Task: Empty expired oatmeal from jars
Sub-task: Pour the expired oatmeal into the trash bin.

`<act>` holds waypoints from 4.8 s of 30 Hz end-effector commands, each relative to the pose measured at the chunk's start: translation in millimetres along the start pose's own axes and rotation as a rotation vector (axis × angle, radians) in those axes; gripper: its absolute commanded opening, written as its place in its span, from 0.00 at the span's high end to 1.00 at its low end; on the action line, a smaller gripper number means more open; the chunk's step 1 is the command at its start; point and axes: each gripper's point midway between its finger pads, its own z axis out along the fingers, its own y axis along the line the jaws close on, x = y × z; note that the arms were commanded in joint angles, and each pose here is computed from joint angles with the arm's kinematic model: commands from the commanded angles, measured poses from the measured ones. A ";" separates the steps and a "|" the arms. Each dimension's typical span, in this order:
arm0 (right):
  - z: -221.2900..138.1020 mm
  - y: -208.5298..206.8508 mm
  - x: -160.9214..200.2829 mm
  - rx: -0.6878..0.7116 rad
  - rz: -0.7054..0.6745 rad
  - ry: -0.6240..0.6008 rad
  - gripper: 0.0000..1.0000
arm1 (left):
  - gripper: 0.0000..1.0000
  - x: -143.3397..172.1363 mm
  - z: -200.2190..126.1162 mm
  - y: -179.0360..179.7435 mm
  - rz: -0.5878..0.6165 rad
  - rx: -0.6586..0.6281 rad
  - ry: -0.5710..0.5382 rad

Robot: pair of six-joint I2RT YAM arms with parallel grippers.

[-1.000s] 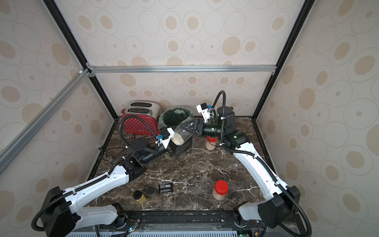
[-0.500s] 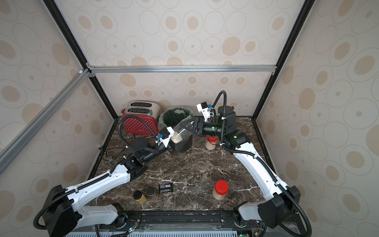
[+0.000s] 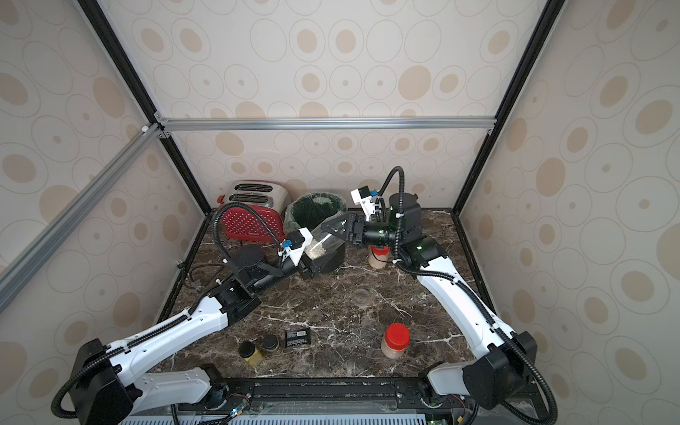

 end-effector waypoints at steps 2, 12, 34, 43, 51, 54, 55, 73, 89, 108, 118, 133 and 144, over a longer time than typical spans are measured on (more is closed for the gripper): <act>-8.2 -1.1 9.4 0.019 -0.062 -0.004 0.05 | 1.00 -26.1 -11.1 12.0 -0.048 -0.056 -0.015; -27.4 -18.4 44.3 0.139 -0.094 0.053 0.01 | 1.00 -12.2 -13.2 28.4 -0.129 -0.153 0.082; -31.0 -60.7 -36.7 0.526 -0.662 -0.033 0.01 | 1.00 18.8 -6.5 85.3 -0.421 -0.415 0.795; -18.1 -87.4 -40.0 0.551 -0.809 0.021 0.01 | 1.00 38.2 -11.6 114.2 -0.520 -0.560 0.891; -9.9 -74.8 -25.4 0.400 -1.100 -0.055 0.02 | 1.00 46.2 -6.6 117.4 -0.584 -0.595 0.956; -6.4 -75.7 -24.1 0.377 -1.166 -0.063 0.03 | 1.00 47.3 -2.2 116.7 -0.639 -0.585 0.952; -5.1 -76.9 -24.4 0.374 -1.180 -0.063 0.03 | 1.00 47.9 -0.7 115.7 -0.663 -0.581 0.949; 18.4 -95.4 -28.4 0.316 -1.275 -0.027 0.03 | 1.00 46.1 24.7 105.4 -1.016 -0.467 0.869; 38.4 -103.2 -60.5 0.339 -1.592 -0.107 0.01 | 1.00 42.8 42.0 103.8 -1.206 -0.371 0.818; 69.9 -106.1 -68.1 0.177 -1.649 -0.046 0.09 | 1.00 39.3 28.0 98.7 -1.154 -0.322 0.852; 79.1 -103.7 -67.1 0.102 -1.634 -0.035 0.21 | 1.00 33.2 26.7 95.4 -1.154 -0.296 0.844; 83.2 -91.6 -58.8 0.012 -1.627 -0.042 0.14 | 1.00 28.6 24.8 93.9 -1.126 -0.271 0.833; 85.0 -91.5 -52.5 0.004 -1.610 0.001 0.24 | 1.00 30.8 27.8 96.6 -1.122 -0.264 0.826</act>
